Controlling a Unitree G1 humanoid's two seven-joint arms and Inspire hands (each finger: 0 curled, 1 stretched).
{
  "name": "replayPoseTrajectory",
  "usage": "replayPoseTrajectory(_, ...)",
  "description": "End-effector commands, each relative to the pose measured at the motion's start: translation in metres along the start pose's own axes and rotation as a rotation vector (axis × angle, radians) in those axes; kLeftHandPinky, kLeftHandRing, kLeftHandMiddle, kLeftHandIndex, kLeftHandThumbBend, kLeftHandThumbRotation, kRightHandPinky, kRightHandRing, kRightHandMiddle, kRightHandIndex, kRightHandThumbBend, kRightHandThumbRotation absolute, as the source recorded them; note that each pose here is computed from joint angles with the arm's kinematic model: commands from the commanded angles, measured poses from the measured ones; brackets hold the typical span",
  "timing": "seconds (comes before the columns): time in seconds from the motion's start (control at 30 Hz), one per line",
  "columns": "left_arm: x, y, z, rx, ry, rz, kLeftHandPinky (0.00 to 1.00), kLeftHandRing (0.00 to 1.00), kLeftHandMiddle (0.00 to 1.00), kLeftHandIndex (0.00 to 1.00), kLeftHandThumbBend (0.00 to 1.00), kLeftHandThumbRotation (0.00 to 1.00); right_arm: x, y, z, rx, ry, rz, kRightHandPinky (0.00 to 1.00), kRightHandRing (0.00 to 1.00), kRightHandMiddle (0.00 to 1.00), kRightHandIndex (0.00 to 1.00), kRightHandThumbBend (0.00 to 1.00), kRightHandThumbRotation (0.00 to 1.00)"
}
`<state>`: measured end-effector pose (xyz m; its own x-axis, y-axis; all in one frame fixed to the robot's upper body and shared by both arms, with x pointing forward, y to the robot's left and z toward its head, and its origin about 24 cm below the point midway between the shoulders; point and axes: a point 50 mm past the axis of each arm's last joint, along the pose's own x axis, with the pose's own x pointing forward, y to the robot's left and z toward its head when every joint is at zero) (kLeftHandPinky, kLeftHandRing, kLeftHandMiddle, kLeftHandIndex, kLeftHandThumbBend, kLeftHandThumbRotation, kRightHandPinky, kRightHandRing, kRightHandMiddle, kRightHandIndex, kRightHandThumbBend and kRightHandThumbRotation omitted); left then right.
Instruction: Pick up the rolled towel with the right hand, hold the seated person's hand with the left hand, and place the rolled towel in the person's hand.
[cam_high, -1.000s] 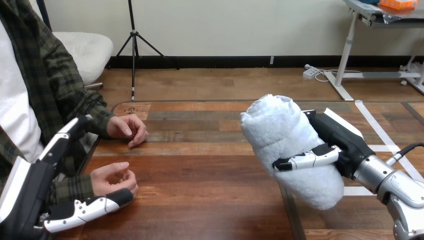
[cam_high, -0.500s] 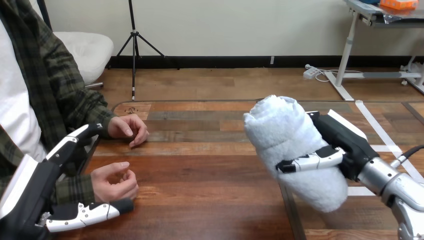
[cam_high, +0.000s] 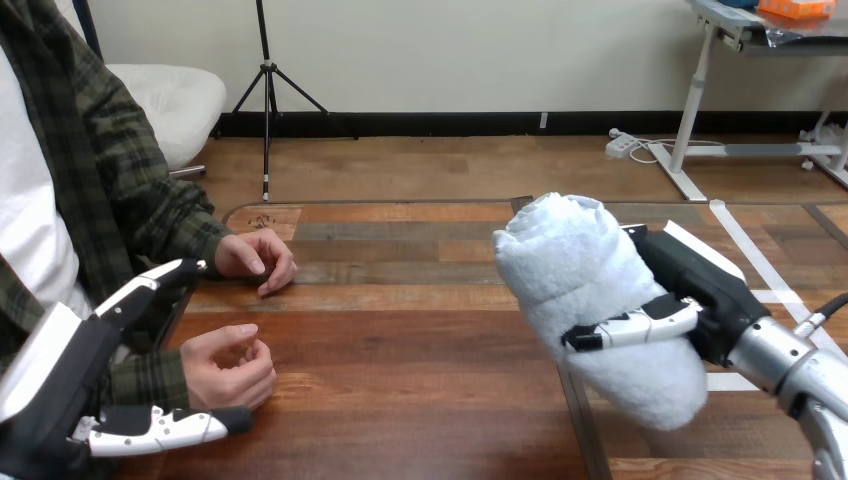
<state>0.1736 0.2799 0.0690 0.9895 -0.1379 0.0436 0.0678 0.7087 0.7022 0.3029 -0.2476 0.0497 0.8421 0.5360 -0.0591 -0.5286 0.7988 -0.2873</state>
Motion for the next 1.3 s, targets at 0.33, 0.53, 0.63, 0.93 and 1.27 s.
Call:
replayPoseTrajectory(0.33, 0.021, 0.020, -0.014, 0.165, 0.035, -0.038, 0.74, 0.82, 0.86, 0.83, 1.00, 0.17, -0.008, -0.020, 0.041, -0.069, -0.144, -0.018, 0.24, 0.30, 0.39, 0.43, 0.84, 0.00)
replayPoseTrajectory(0.53, 0.023, 0.022, -0.024, 0.225, 0.065, -0.067, 0.74, 0.82, 0.86, 0.83, 1.00, 0.17, -0.013, -0.020, 0.046, -0.075, -0.166, 0.001, 0.24, 0.30, 0.39, 0.44, 0.84, 0.00)
replayPoseTrajectory(0.63, 0.024, 0.024, -0.026, 0.237, 0.073, -0.070, 0.74, 0.83, 0.86, 0.83, 1.00, 0.16, -0.016, -0.021, 0.048, -0.059, -0.170, 0.008, 0.23, 0.29, 0.38, 0.44, 0.84, 0.00)
replayPoseTrajectory(0.93, 0.028, 0.028, -0.036, 0.299, 0.090, -0.092, 0.75, 0.85, 0.86, 0.83, 1.00, 0.14, -0.023, -0.020, 0.058, -0.078, -0.187, 0.011, 0.21, 0.27, 0.37, 0.44, 0.84, 0.00)
replayPoseTrajectory(1.27, 0.033, 0.032, -0.041, 0.393, 0.098, -0.123, 0.74, 0.84, 0.85, 0.82, 1.00, 0.13, -0.029, -0.021, 0.063, -0.058, -0.207, 0.029, 0.19, 0.26, 0.38, 0.43, 0.83, 0.00)
